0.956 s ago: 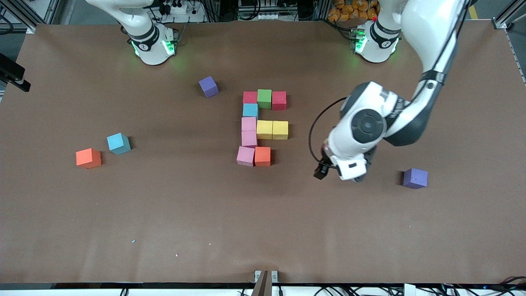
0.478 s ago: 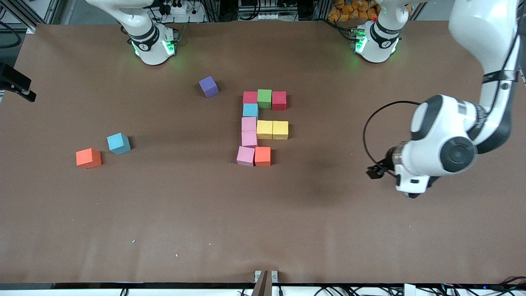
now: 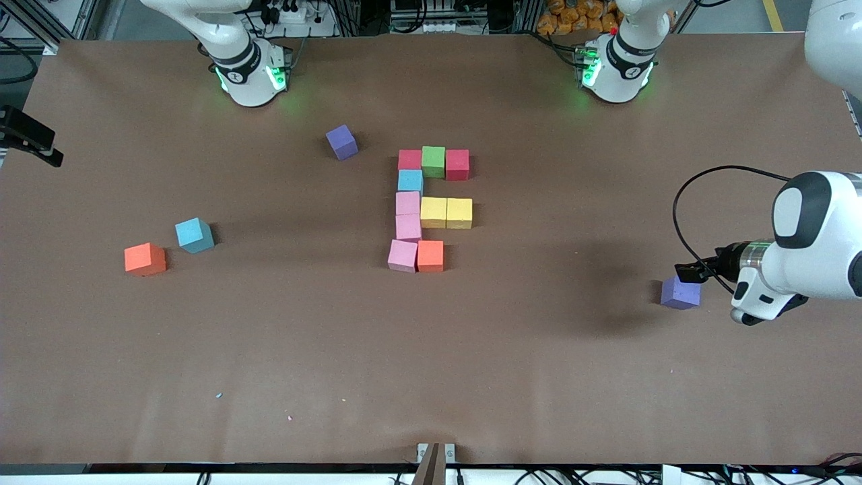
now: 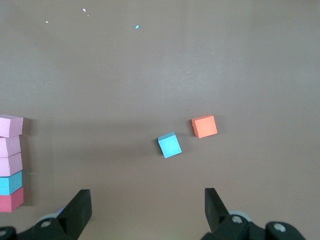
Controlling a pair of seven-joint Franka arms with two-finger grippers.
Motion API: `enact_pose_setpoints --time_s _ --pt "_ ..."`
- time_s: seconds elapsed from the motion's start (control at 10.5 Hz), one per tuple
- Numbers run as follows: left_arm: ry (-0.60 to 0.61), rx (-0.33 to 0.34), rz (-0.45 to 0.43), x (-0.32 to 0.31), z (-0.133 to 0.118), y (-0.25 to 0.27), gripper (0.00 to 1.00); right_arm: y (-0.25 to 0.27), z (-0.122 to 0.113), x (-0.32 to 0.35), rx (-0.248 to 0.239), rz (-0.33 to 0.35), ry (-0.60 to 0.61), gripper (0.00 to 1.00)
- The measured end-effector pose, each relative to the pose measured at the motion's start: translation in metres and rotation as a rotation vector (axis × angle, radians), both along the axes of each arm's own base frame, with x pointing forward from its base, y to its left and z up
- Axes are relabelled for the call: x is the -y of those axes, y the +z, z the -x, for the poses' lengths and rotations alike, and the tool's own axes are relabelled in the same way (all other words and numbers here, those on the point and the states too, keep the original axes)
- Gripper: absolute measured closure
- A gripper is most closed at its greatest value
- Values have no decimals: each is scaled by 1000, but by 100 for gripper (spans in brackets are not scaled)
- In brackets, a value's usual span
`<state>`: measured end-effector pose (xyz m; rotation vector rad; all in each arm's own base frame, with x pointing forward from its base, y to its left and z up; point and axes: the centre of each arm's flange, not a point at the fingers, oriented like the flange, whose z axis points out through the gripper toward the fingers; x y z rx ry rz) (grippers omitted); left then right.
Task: Arrange 11 blocks into digit 3
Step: 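Move the left gripper to the purple cube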
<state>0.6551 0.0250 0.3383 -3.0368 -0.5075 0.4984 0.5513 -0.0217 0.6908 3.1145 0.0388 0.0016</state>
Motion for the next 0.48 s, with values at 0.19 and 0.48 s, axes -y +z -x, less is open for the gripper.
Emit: enact_pose_setpoints --time_s 0.19,0.48 --pt "-73 20 28 -13 -5 -17 0 -1 0 -5 -3 -1 9 0" --pt "-151 81 67 -55 -13 -55 0 -2 0 -6 -8 -4 10 0"
